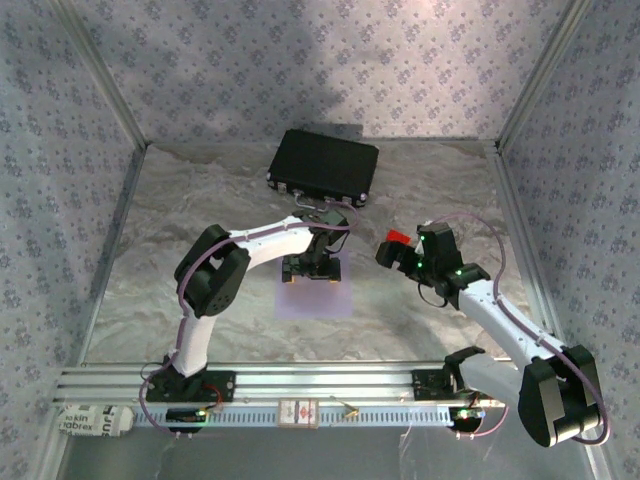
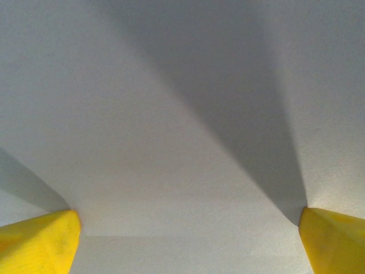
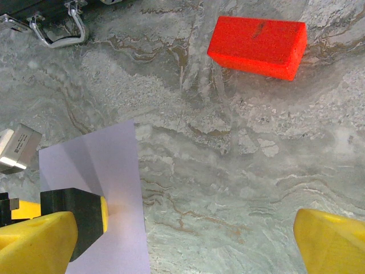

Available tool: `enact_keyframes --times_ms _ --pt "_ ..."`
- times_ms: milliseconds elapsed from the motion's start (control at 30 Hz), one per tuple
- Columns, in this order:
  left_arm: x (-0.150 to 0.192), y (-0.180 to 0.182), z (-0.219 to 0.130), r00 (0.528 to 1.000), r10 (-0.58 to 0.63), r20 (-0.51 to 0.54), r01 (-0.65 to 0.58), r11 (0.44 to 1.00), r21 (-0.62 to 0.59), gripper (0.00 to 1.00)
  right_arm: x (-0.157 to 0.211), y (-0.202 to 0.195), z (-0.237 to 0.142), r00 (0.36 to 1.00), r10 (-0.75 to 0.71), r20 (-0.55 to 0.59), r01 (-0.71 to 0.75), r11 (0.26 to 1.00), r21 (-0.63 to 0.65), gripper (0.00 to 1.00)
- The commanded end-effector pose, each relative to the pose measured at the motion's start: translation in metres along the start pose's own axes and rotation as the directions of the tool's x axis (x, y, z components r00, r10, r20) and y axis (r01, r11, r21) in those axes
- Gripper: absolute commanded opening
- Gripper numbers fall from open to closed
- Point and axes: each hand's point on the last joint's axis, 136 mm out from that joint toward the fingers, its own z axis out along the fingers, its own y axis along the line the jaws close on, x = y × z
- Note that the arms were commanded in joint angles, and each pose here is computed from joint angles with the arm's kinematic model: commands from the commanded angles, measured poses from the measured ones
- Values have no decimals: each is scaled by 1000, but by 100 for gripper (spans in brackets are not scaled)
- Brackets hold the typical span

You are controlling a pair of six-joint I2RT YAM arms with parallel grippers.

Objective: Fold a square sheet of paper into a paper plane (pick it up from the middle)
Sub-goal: First fold the square sheet of paper in half at the center of the table.

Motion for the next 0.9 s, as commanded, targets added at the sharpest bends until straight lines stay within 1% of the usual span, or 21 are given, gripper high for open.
enact_keyframes --times_ms 0,400,867 --pt "-4 -2 -18 999 -15 32 14 1000 8 98 -5 -2 -3 1000 22 11 -22 1000 18 99" --pt "5 -6 -6 1000 -28 -3 28 999 42 98 -3 -2 -2 999 31 7 -31 999 16 99" --pt "21 13 21 998 -35 -46 34 999 -29 97 -4 -1 -1 999 41 8 -41 999 12 99"
